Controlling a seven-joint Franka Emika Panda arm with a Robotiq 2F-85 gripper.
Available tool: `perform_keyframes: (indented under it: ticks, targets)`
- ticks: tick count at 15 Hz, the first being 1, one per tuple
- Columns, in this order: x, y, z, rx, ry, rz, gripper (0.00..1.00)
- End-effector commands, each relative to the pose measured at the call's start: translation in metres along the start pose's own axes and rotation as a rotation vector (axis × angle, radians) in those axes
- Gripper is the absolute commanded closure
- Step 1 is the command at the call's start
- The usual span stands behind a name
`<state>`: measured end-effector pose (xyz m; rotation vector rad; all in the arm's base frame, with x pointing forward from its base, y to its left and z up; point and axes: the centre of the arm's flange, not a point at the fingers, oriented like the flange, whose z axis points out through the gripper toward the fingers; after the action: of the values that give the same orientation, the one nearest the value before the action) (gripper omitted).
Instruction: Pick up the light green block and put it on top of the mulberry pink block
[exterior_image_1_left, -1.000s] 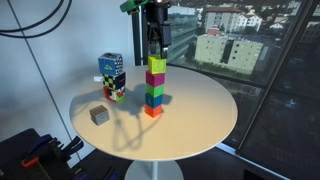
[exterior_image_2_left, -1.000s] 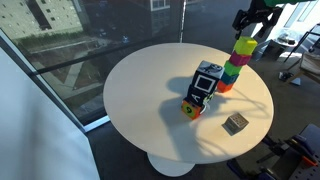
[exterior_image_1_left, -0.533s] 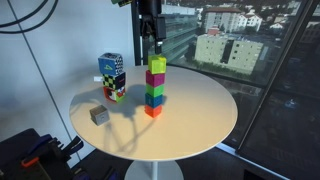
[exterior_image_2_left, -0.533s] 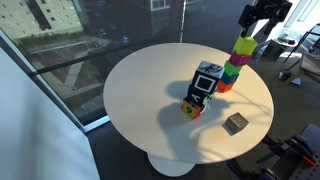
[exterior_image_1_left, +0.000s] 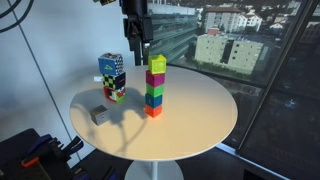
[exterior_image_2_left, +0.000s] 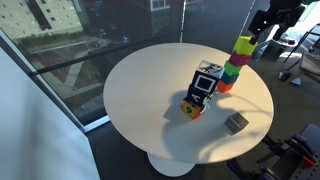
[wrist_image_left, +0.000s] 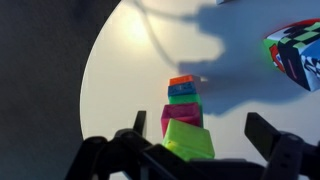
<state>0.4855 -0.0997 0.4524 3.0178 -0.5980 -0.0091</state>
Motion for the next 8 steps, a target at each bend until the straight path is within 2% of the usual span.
perform_keyframes:
  ticks: [1,8]
  targets:
    - [-0.028,0.003,0.006,-0.003,-0.006,-0.063,0.00]
    - [-0.053,-0.002,0.027,0.020,-0.028,-0.189,0.00]
